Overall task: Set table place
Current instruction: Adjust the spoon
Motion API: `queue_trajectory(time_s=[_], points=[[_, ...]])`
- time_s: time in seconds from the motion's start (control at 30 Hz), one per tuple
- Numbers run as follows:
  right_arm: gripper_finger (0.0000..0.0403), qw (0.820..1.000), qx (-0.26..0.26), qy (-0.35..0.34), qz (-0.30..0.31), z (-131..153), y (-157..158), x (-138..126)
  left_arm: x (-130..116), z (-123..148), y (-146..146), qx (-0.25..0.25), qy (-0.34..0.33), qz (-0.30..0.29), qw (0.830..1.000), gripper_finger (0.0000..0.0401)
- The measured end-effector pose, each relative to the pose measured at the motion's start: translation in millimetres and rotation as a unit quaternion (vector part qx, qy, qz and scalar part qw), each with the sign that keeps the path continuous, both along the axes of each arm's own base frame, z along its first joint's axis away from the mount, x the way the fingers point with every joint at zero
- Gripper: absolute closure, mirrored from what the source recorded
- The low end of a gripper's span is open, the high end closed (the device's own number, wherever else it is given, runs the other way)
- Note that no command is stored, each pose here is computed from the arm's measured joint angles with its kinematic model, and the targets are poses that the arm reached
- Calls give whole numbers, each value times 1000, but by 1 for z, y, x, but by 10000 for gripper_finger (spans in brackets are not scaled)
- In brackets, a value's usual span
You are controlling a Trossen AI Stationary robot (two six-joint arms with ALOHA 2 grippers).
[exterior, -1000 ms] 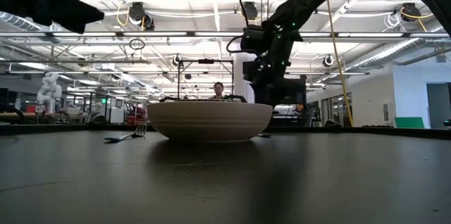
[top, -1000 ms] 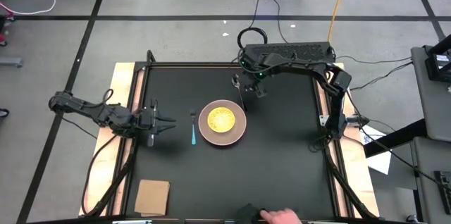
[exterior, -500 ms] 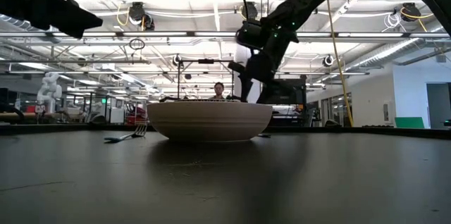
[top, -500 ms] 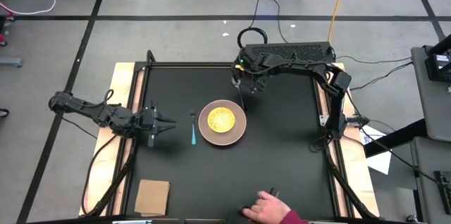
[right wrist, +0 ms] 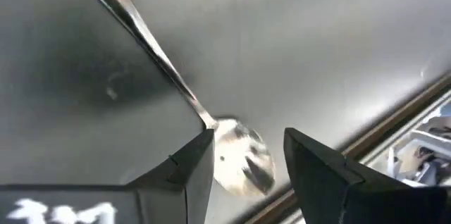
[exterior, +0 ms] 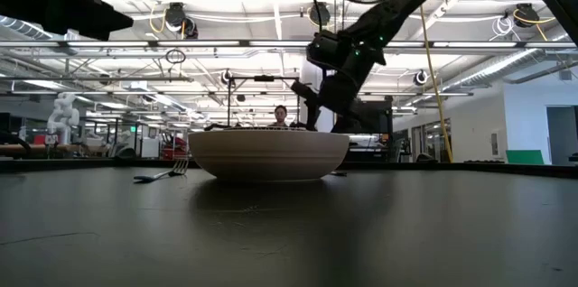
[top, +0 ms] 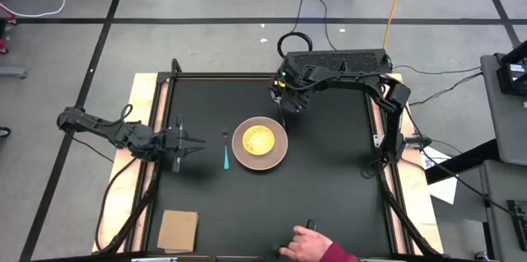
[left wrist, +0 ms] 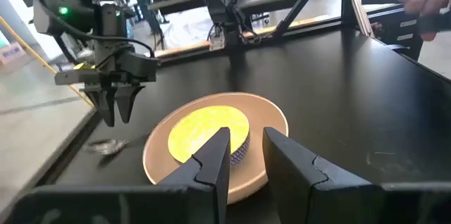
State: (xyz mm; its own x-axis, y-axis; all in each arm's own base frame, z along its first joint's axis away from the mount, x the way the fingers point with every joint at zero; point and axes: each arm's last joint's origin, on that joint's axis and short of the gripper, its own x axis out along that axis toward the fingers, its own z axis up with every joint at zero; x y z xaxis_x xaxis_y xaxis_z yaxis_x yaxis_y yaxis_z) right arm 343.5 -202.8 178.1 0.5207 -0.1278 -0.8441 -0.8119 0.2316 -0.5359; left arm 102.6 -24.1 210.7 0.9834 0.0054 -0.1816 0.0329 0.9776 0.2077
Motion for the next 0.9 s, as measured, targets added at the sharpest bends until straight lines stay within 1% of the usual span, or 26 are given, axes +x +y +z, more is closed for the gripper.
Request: queue_trajectory(time_s=[0.13,0.23,0.37,0.57,0.8,0.9], points=[[243,999,-32,-11,29,-21,5,-5,0,-1,0,-13,6,3,1000,311],[243,998,-47,-29,32,-26,5,-5,0,-1,0,-11,7,3,1000,311],[243,998,-48,-20,39,-30,6,-8,0,-1,0,-3,7,1,1000,311],[243,999,-40,-19,30,-30,6,-8,0,1,0,10,-3,-2,1000,311],[243,999,-34,-6,36,-31,9,-10,0,1,0,9,-6,-2,1000,311],[243,998,-30,9,48,-33,11,-12,0,1,0,9,-6,-2,1000,311]])
